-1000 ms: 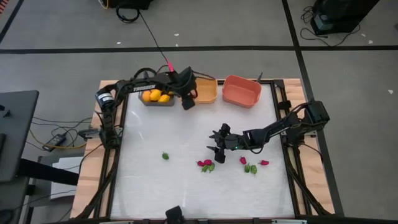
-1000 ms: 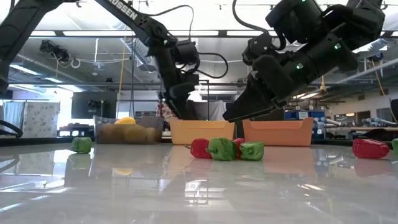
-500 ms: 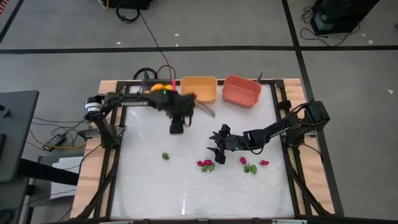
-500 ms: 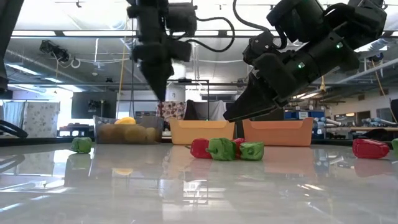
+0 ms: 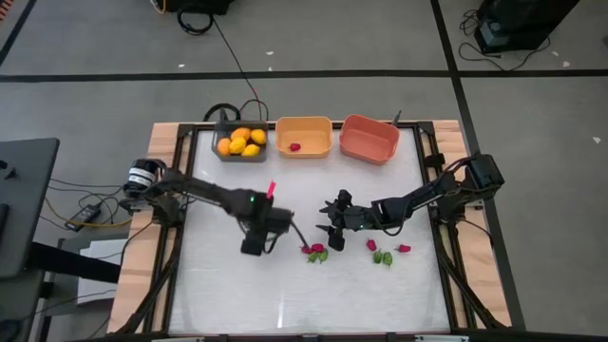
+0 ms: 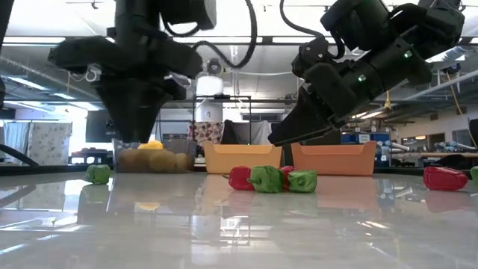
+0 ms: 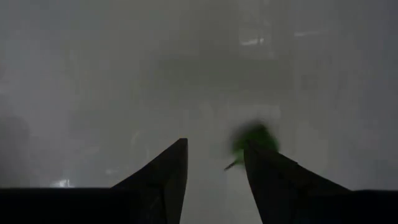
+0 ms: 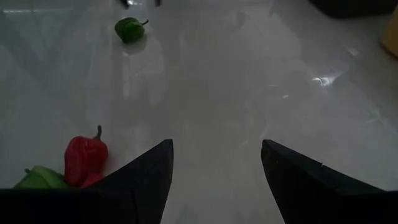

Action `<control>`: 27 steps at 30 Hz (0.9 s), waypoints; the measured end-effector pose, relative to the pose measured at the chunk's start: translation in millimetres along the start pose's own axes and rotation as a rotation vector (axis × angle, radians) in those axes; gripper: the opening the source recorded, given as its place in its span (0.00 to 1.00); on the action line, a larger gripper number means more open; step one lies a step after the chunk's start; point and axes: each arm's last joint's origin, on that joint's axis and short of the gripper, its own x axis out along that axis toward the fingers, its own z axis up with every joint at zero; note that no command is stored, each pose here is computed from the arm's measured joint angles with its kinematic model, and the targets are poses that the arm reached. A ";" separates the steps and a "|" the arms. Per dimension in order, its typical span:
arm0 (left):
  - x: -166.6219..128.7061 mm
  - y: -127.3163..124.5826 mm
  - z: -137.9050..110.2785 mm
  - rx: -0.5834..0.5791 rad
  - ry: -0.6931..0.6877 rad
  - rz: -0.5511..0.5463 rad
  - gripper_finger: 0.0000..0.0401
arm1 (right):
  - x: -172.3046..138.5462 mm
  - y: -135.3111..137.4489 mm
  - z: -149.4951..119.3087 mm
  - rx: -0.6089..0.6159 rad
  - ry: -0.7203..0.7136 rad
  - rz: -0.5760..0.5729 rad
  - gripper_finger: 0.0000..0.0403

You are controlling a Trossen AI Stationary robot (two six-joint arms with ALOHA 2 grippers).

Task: Sort produce into baskets
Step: Put the red chili pepper into the yellow bin

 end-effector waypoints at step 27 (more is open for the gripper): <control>36.2 -26.3 46.7 0.125 -0.736 -0.065 0.41 | -0.5 -1.2 -4.8 -0.030 0.046 -0.026 0.63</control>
